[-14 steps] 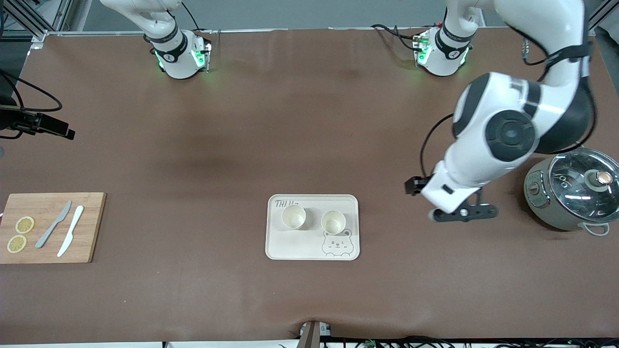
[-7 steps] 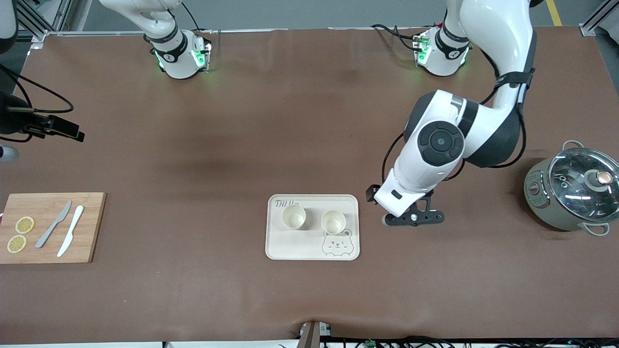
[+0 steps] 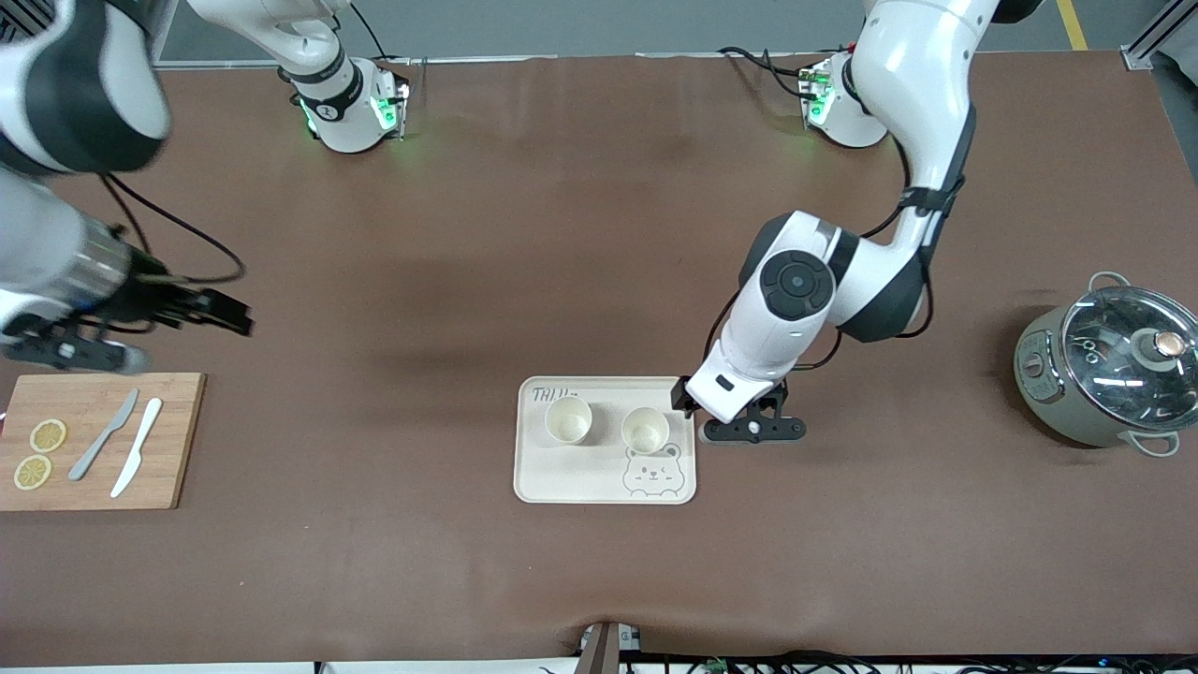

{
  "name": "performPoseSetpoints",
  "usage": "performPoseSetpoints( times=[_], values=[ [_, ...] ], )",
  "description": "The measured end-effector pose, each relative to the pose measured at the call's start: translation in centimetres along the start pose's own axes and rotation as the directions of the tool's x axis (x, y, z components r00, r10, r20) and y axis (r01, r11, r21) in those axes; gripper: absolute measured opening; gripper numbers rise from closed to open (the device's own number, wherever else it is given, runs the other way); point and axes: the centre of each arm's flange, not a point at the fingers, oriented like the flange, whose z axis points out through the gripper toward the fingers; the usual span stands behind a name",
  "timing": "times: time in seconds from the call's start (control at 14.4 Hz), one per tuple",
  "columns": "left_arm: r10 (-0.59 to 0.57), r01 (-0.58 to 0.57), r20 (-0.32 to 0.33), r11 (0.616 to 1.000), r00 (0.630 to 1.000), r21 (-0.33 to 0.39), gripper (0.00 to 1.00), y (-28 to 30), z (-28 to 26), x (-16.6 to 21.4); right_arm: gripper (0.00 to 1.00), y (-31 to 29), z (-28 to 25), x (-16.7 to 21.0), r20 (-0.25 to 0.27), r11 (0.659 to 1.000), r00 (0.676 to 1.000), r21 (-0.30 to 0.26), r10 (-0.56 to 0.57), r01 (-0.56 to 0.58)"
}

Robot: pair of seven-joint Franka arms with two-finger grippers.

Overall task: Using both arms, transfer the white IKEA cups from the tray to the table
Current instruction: 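Lower the left gripper around one cup while the right gripper reaches the other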

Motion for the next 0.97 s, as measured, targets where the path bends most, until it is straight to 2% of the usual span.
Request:
performPoseSetpoints(
  times=[0.35, 0.62, 0.97],
  values=[
    [-0.023, 0.023, 0.011, 1.000, 1.000, -0.002, 1.00, 0.9, 3.4, -3.1, 1.00, -7.8, 5.7, 1.9, -0.051, 0.990, 0.993, 0.098, 0.106, -0.100],
    [-0.024, 0.024, 0.000, 1.000, 1.000, -0.017, 1.00, 2.6, 3.5, -4.2, 1.00, -12.7, 10.2, 2.1, -0.079, 0.971, 0.974, 0.132, 0.211, -0.200],
    [-0.015, 0.015, -0.011, 0.999, 1.000, -0.028, 1.00, 3.6, 4.7, -4.0, 1.00, -17.5, 15.0, 1.6, -0.092, 0.949, 0.953, 0.160, 0.287, -0.271]
  ],
)
